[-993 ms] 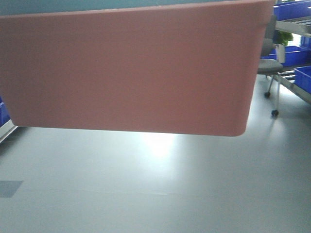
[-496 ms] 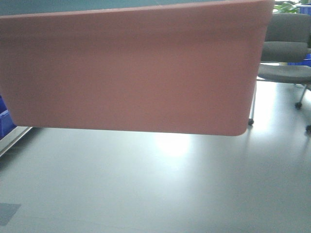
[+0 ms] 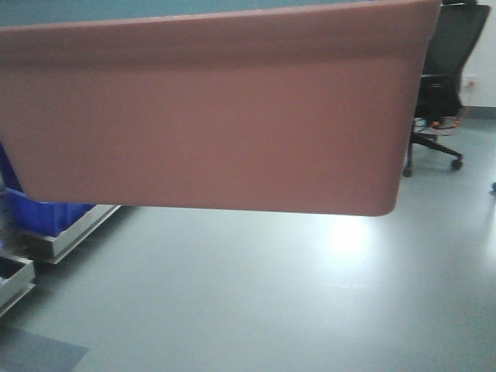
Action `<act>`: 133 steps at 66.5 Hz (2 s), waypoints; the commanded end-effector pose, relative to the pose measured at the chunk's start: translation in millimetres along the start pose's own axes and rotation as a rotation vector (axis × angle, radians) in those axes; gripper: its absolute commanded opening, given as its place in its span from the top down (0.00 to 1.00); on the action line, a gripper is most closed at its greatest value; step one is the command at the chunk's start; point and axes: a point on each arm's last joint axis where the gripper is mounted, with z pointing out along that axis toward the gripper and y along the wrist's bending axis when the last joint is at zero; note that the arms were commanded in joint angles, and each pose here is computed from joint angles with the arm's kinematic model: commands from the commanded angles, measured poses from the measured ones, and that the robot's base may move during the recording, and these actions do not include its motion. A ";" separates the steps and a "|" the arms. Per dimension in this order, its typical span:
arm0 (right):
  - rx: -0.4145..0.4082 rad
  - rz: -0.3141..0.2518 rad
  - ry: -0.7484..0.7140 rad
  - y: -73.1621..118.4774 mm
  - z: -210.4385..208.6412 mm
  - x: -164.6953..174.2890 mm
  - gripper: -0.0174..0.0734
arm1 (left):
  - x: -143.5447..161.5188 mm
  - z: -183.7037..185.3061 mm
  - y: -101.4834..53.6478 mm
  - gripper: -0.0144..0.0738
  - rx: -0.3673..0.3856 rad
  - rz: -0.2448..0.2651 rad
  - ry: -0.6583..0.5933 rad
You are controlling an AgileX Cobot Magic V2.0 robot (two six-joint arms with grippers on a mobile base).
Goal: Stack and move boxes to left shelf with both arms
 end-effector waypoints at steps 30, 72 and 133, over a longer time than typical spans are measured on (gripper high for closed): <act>-0.231 0.046 -0.243 18.0 -32.9 -20.9 0.75 | -11.0 -39.1 -27.4 0.85 0.303 -0.066 -0.146; -0.231 0.046 -0.243 18.0 -32.9 -20.9 0.75 | -11.0 -39.1 -27.4 0.85 0.303 -0.066 -0.146; -0.231 0.046 -0.243 18.0 -32.9 -20.9 0.75 | -11.0 -39.1 -27.4 0.85 0.303 -0.066 -0.146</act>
